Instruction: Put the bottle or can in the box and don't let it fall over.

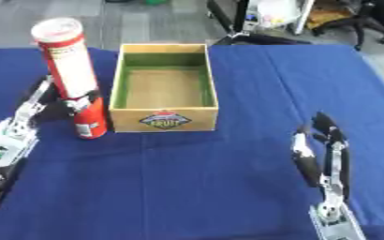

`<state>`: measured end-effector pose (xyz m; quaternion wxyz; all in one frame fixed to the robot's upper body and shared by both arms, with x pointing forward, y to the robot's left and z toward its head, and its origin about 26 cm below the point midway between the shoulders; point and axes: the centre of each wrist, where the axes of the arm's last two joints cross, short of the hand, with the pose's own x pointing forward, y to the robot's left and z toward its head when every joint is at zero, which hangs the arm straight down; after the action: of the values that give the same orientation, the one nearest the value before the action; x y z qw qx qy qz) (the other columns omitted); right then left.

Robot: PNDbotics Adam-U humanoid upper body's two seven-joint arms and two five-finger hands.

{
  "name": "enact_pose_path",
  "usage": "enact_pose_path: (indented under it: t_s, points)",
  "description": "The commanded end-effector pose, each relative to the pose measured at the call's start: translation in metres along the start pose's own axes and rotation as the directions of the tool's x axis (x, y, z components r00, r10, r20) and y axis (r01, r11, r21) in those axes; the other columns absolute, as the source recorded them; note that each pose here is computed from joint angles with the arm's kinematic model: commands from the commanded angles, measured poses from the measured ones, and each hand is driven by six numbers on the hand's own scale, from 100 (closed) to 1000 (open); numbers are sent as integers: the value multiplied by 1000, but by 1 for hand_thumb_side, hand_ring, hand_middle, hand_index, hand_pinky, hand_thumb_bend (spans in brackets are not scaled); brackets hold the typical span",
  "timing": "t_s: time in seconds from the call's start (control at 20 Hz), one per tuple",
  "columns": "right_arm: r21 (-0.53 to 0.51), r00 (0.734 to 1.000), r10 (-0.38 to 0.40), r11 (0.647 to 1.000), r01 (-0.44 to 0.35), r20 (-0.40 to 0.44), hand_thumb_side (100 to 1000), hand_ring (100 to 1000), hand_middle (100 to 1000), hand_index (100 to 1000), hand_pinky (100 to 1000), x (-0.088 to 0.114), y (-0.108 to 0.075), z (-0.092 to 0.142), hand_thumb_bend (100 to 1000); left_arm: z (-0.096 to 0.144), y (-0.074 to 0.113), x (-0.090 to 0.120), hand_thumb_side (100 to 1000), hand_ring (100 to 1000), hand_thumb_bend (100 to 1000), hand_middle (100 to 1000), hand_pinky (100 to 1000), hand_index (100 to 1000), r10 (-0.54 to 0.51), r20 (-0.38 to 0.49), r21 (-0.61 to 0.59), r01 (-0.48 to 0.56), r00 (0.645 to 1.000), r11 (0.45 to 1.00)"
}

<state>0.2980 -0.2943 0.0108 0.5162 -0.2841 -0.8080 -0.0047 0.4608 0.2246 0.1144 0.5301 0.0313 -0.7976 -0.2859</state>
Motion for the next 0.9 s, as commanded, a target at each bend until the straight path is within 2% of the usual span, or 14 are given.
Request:
enact_pose_path:
  t_s: [0.05, 0.2, 0.4, 0.65, 0.9]
  points:
    - [-5, 1000, -1, 1000, 1, 13, 532, 815, 761, 872, 763, 2, -2, -4, 100, -12, 28, 34, 158, 351, 100, 340, 282, 669, -14, 94, 45, 10, 995, 999]
    - [0, 1000, -1, 1000, 1, 13, 532, 816, 761, 872, 763, 2, -2, -3, 100, -21, 39, 58, 155, 352, 100, 340, 282, 667, -21, 148, 57, 12, 989, 998]
    - [10, 1000, -8, 1000, 8, 15, 533, 816, 761, 872, 764, 3, 0, -3, 100, -36, 44, 79, 146, 351, 100, 338, 279, 664, -49, 167, 72, 37, 985, 997]
    - [44, 999, -37, 998, 35, 30, 534, 816, 761, 871, 764, 7, 9, -4, 100, -56, 36, 90, 124, 359, 100, 346, 292, 669, -75, 157, 99, 60, 985, 993]
    - [85, 996, -72, 994, 67, 49, 533, 816, 761, 871, 765, 14, 20, -7, 100, -73, 17, 90, 118, 369, 100, 355, 304, 676, -101, 156, 62, 93, 983, 994]
